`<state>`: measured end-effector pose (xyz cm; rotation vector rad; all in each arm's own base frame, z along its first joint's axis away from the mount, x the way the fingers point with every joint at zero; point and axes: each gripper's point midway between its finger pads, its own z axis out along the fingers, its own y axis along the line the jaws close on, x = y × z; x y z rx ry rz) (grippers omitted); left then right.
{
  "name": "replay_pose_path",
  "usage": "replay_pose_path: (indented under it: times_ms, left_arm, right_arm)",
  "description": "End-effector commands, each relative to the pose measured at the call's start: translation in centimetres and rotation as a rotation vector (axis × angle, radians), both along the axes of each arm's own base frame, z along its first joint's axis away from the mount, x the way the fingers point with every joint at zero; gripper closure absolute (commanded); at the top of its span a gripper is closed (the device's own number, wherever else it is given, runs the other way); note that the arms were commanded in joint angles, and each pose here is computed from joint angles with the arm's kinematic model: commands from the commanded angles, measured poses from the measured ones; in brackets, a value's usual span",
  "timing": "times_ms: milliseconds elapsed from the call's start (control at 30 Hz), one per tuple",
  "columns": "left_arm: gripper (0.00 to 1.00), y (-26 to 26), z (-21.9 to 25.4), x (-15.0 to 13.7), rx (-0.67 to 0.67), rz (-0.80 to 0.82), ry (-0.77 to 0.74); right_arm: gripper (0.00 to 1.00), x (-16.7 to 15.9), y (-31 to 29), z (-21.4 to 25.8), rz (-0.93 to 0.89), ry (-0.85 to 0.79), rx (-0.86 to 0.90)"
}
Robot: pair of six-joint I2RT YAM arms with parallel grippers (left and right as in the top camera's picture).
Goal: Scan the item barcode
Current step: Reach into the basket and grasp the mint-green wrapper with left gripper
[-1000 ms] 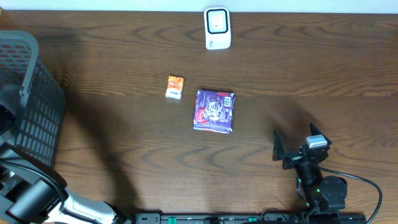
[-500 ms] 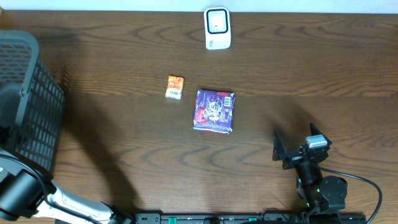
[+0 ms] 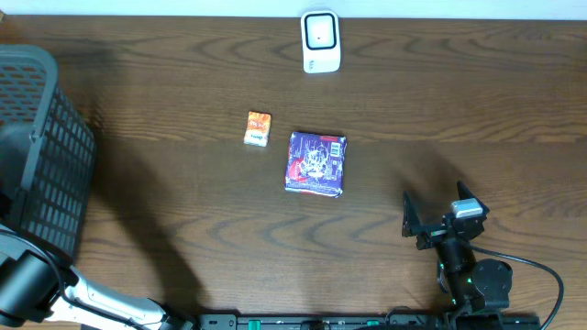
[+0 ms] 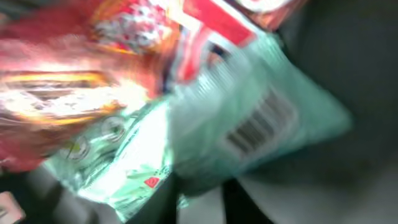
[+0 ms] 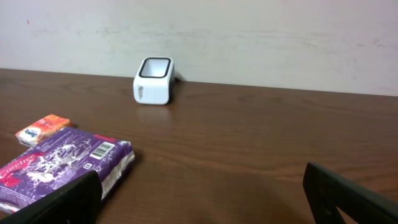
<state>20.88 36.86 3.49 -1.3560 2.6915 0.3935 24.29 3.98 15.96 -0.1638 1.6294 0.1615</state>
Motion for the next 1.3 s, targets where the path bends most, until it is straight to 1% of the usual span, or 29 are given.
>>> replay_pose_path:
  times_ms: [0, 100, 200, 233, 267, 333, 400, 467, 500, 533, 633, 667, 700, 733, 833, 933, 1000, 1033, 1167, 1267]
  left_arm:
    - [0.81, -4.9, -2.8, 3.6, -0.248, -0.053, -0.174]
    - [0.81, -6.1, -1.8, 5.3, -0.309, -0.025, -0.263]
    - [0.81, -7.2, 0.2, 8.0, -0.366, -0.025, -0.390]
    - [0.78, -7.4, 1.0, 8.9, -0.376, -0.042, -0.433]
    - [0.68, -7.7, 1.8, 9.7, -0.381, -0.060, -0.467]
    - [0.66, -7.8, 3.1, 10.7, -0.357, -0.091, -0.501]
    - [0.64, -7.4, 4.0, 11.0, -0.310, -0.111, -0.507]
    - [0.59, -6.3, 4.9, 10.7, -0.223, -0.112, -0.477]
    - [0.52, -5.6, 5.1, 10.3, -0.180, -0.106, -0.453]
    - [0.48, -4.8, 5.4, 9.8, -0.132, -0.096, -0.426]
    - [0.47, -2.5, 5.7, 8.0, 0.001, -0.095, -0.310]
    - [0.46, -1.9, 5.6, 7.2, 0.039, -0.109, -0.254]
    - [0.39, -0.8, 5.3, 5.1, 0.105, -0.098, -0.132]
    - [0.36, -0.2, 5.2, 4.1, 0.137, -0.074, -0.081]
    - [0.31, 0.1, 4.4, 3.3, 0.161, -0.050, -0.046]
    - [0.23, 0.7, 3.6, 2.6, 0.195, -0.037, -0.001]
    - [0.07, 1.4, 3.1, 2.3, 0.219, -0.041, 0.027]
    - [0.00, 1.6, 2.7, 2.4, 0.219, -0.052, 0.032]
    - [0.00, 2.0, 1.6, 2.1, 0.207, -0.059, 0.046]
    - [0.01, 1.9, 0.4, 1.6, 0.172, -0.055, 0.055]
  right_arm:
    - [0.01, 0.0, 0.0, -0.1, 0.000, 0.002, 0.007]
    - [0.01, 0.0, 0.0, -0.1, 0.000, 0.003, 0.007]
    - [0.01, 0.0, 0.0, -0.1, 0.000, 0.002, 0.007]
    - [0.01, 0.0, 0.0, -0.1, 0.000, 0.002, 0.007]
    - [0.01, 0.0, 0.0, -0.1, 0.000, 0.002, 0.007]
    - [0.01, 0.0, 0.0, -0.1, 0.000, 0.002, 0.007]
    - [0.01, 0.0, 0.0, -0.1, 0.000, 0.002, 0.007]
    - [0.01, 0.0, 0.0, -0.1, 0.000, 0.002, 0.007]
    - [0.01, 0.0, 0.0, -0.1, 0.000, 0.002, 0.007]
    - [0.01, 0.0, 0.0, -0.1, 0.000, 0.002, 0.007]
    - [0.01, 0.0, 0.0, -0.1, 0.000, 0.002, 0.007]
    - [0.01, 0.0, 0.0, -0.1, 0.000, 0.002, 0.007]
    - [0.01, 0.0, 0.0, -0.1, 0.000, 0.002, 0.007]
    - [0.01, 0.0, 0.0, -0.1, 0.000, 0.002, 0.007]
    - [0.01, 0.0, 0.0, -0.1, 0.000, 0.002, 0.007]
    - [0.01, 0.0, 0.0, -0.1, 0.000, 0.002, 0.007]
    - [0.01, 0.0, 0.0, -0.1, 0.000, 0.002, 0.007]
    - [0.01, 0.0, 0.0, -0.1, 0.000, 0.002, 0.007]
    - [0.01, 0.0, 0.0, -0.1, 0.000, 0.002, 0.007]
    - [0.01, 0.0, 0.0, -0.1, 0.000, 0.002, 0.007]
